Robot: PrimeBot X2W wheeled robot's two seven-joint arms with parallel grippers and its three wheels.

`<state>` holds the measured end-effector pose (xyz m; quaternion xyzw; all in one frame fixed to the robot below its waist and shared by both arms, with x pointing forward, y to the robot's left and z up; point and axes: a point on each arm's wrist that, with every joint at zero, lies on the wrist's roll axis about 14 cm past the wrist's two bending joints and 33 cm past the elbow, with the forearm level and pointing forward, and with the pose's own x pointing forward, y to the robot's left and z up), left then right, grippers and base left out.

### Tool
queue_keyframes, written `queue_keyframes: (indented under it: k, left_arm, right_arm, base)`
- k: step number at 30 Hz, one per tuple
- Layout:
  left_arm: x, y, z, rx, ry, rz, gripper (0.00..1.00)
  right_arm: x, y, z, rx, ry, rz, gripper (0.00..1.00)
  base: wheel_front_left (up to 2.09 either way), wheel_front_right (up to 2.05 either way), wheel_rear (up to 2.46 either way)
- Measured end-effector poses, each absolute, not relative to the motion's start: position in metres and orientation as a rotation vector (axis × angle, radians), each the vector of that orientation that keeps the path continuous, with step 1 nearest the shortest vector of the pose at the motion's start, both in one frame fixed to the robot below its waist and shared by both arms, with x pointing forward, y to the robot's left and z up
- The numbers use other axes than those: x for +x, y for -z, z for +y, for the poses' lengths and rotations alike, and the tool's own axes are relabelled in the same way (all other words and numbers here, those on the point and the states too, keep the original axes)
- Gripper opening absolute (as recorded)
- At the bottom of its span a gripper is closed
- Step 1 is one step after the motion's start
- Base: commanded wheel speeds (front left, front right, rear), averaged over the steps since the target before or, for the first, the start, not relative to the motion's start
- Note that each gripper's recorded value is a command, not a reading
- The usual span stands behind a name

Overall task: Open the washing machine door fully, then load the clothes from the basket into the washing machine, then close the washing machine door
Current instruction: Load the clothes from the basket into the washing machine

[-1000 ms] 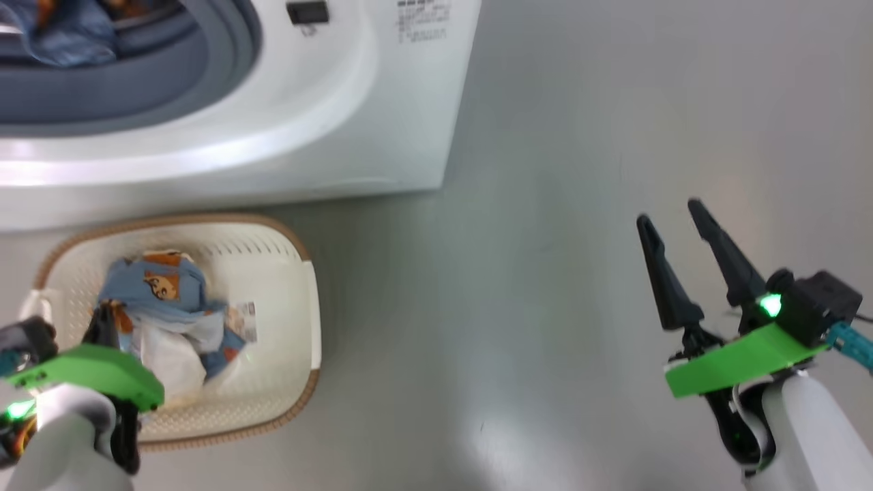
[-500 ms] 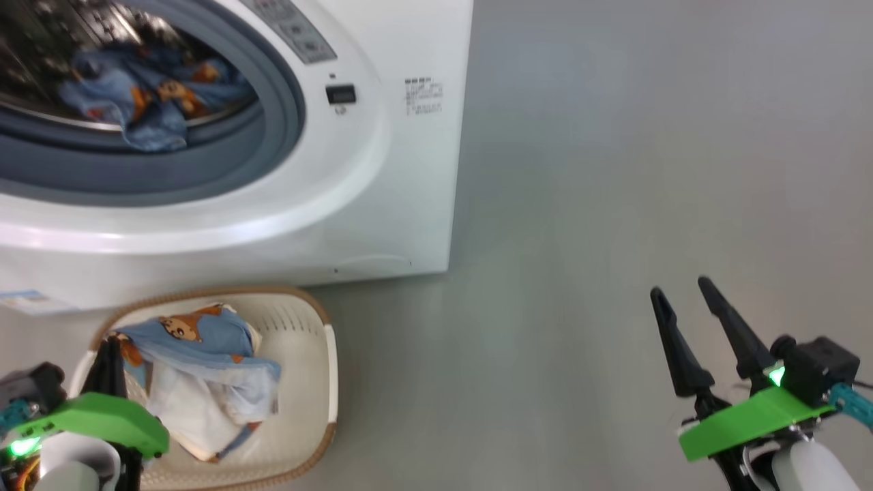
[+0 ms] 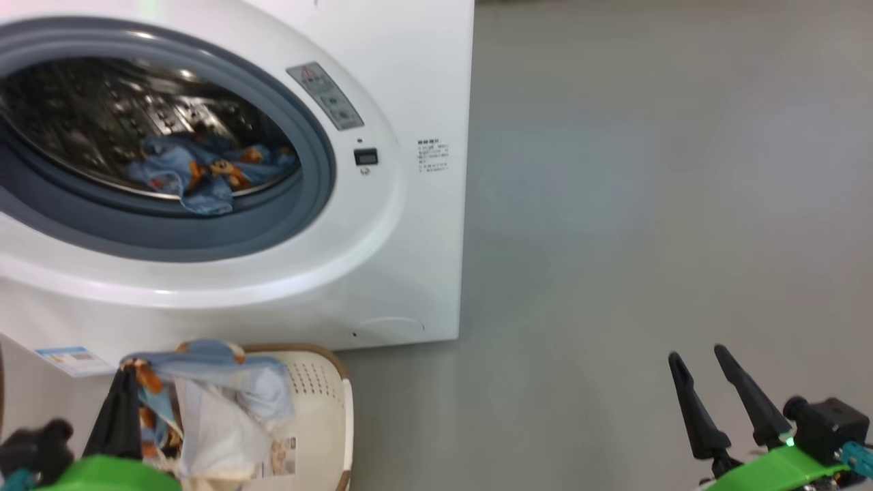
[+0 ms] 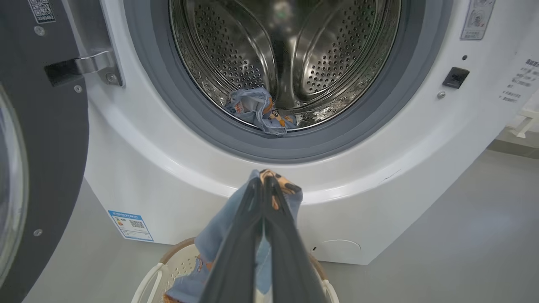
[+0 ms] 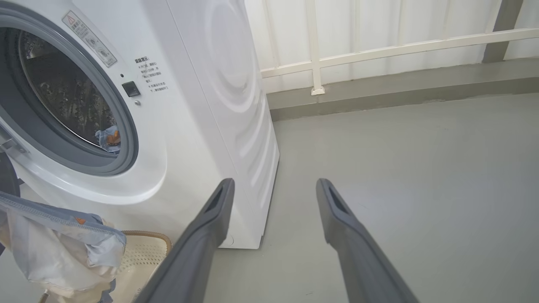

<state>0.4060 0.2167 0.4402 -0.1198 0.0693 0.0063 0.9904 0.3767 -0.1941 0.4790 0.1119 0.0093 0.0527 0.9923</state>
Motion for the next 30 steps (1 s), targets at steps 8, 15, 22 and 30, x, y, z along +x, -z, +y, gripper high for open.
queue_keyframes:
  k: [8,15,22,30]
  left_arm:
    - [0.37,-0.473,0.218,-0.226,-0.018,0.026,0.0]
    - [0.351,-0.483,0.216,-0.22,-0.036,-0.006,0.0]
    - [0.36,-0.489,0.217,-0.252,-0.049,-0.022,0.0]
    - [0.427,-0.555,0.224,-0.235,-0.018,-0.216,0.0]
  right_arm:
    - [0.359,-0.485,-0.197,0.222,-0.104,0.003,1.0]
    - [0.36,-0.49,-0.201,0.216,-0.097,-0.011,1.0]
    - [0.363,-0.485,-0.203,0.221,-0.088,0.001,1.0]
    - [0.369,-0.474,-0.2,0.236,-0.083,0.033,1.0]
  base:
    - [0.0,0.0,0.0]
    - [0.0,0.0,0.0]
    - [0.0,0.0,0.0]
    - [0.0,0.0,0.0]
